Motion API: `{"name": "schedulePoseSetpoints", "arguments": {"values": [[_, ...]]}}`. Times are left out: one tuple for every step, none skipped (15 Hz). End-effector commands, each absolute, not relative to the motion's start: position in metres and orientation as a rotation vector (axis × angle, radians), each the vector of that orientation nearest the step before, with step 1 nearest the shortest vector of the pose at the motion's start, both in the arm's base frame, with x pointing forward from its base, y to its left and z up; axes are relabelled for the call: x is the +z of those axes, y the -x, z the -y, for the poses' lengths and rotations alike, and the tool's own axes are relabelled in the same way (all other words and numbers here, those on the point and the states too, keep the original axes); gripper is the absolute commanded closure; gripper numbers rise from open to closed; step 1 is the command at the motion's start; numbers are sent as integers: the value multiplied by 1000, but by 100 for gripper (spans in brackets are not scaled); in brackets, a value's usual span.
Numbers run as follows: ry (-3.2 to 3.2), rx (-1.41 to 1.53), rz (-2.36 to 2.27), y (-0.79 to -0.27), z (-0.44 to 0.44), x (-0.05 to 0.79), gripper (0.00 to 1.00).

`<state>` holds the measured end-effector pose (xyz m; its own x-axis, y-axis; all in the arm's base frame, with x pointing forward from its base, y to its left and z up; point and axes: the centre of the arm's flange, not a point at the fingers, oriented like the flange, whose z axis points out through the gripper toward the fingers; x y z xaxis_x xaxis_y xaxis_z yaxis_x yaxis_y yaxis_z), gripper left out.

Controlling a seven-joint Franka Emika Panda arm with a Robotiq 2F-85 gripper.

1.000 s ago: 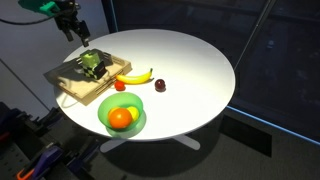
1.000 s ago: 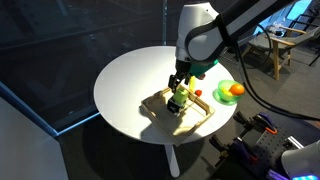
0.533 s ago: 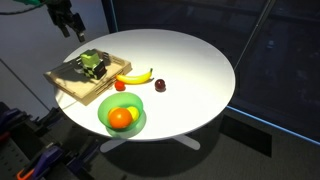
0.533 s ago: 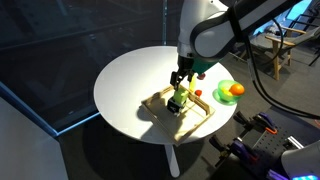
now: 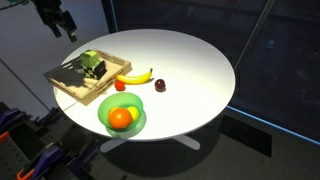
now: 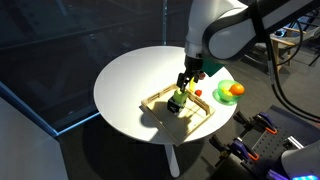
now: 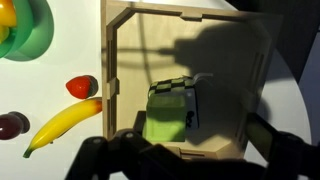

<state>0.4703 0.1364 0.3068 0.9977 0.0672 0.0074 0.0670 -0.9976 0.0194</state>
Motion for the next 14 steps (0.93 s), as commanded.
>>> {"name": "schedulePoseSetpoints", "arguments": {"values": [[-3108,23,-81,-442,-136,326,0],[-3113,24,-80,-439,-135,330,0],[-3122,23,-78,-436,-135,335,0],[-3131,23,-78,-433,-135,340,0],[-3139,25,-69,-431,-135,345,0],[-3150,24,-62,-430,-135,350,0],[-3161,26,-52,-428,-136,357,0],[-3169,28,-41,-427,-137,362,0],[-3175,28,-33,-426,-138,369,0],[-3181,33,-23,-425,-139,374,0],[-3185,35,-16,-424,-140,380,0],[-3187,38,-12,-423,-140,386,0],[-3186,39,-7,-422,-140,391,0],[-3187,35,-6,-420,-140,395,0]]}}
